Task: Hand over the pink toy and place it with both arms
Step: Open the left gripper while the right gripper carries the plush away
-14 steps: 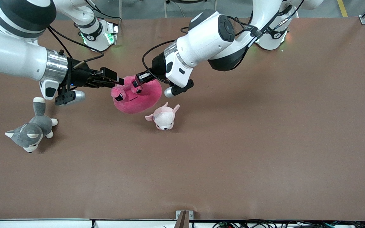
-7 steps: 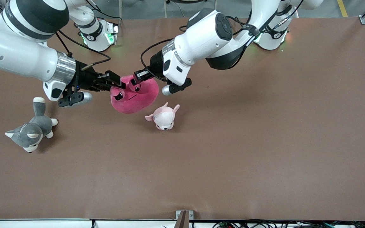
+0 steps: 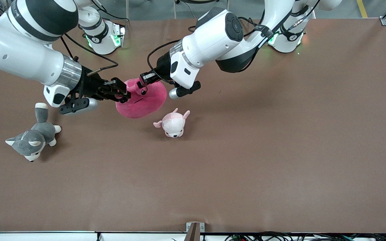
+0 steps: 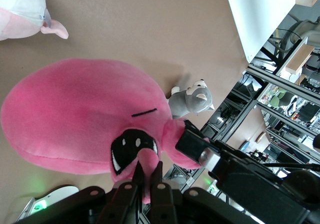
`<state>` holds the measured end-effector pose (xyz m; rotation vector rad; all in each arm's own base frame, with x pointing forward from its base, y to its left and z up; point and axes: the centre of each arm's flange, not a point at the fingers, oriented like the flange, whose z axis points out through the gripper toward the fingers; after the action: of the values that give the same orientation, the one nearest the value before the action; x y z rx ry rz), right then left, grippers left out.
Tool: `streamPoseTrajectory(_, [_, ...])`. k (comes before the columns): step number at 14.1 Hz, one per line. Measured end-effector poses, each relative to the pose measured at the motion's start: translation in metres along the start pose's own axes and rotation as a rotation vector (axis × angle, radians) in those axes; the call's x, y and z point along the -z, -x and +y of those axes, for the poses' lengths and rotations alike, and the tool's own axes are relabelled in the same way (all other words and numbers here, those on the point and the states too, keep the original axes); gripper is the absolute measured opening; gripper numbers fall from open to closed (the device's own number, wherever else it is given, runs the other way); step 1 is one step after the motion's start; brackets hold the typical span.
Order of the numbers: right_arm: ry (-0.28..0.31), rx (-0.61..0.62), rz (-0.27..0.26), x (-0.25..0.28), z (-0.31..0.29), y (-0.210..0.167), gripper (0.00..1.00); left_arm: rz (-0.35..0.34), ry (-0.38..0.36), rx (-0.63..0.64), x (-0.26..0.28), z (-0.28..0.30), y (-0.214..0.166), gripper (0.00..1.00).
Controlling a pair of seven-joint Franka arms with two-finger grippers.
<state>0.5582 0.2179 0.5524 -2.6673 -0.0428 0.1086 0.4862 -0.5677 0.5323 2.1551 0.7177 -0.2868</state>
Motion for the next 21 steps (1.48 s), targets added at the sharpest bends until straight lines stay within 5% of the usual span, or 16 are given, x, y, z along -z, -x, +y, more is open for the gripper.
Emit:
streamPoseTrajectory(4, [0.002,0.000,-0.002,-0.001,0.000,0.000,0.54,-0.001,-0.001,-0.001,-0.001,0.000,0.001,0.07])
streamPoseTrajectory(8, [0.006,0.002,-0.016,-0.008,-0.001,-0.001,0.13,-0.001,-0.001,-0.001,-0.001,0.000,0.001,0.07])
streamPoseTrajectory(13, [0.007,0.001,-0.019,-0.010,-0.001,-0.001,0.12,-0.001,-0.001,-0.001,-0.001,0.000,0.001,0.11])
streamPoseTrajectory(21, [0.015,-0.096,-0.018,0.011,0.087,-0.028,0.12,0.008,0.003,0.000,0.004,0.002,-0.005,0.88])
